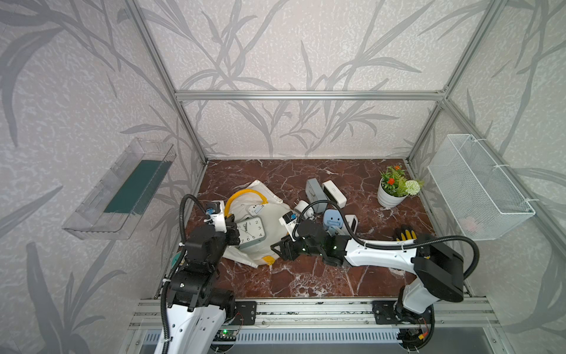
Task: Take the alarm clock out of the canvas bag
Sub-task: Place the alarm at the center of the board.
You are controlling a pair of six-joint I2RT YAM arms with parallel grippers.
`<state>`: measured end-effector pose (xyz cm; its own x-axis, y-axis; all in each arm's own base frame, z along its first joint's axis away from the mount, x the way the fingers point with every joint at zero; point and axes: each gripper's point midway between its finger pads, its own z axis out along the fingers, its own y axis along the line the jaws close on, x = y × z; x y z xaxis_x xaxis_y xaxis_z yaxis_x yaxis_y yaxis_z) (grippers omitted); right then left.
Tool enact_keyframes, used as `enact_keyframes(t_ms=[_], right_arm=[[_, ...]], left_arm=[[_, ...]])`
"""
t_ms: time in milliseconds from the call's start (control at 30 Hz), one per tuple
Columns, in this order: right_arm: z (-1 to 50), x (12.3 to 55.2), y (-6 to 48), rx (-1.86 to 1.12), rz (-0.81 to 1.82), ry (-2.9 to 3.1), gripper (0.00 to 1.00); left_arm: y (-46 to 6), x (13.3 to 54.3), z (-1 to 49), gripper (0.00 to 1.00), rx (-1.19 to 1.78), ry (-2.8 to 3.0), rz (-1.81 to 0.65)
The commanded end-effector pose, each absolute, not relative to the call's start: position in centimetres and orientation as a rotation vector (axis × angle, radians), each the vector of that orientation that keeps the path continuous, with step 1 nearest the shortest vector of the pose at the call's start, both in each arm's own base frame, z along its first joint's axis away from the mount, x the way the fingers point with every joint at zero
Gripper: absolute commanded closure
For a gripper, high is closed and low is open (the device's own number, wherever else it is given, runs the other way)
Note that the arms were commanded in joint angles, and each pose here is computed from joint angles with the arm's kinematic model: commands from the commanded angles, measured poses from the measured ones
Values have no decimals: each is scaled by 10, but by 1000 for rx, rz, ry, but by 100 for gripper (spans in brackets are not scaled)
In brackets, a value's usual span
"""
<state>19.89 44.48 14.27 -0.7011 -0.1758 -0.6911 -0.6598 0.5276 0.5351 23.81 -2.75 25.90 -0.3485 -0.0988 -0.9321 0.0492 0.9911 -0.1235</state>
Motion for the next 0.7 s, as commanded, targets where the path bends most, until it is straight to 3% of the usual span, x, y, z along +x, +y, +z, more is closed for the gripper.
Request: enact_keyframes(t_ms=[0,333,667], right_arm=[[165,202,473,-653,1239,2125,37],[124,223,486,-404,1216,2299,30],[110,234,484,-293,1167,2339,29]], left_arm=[[-33,241,300,100,-24,1799,-204],[-38,248,304,100,-15,1794,-229],[-44,254,306,100,-28,1793,-282]])
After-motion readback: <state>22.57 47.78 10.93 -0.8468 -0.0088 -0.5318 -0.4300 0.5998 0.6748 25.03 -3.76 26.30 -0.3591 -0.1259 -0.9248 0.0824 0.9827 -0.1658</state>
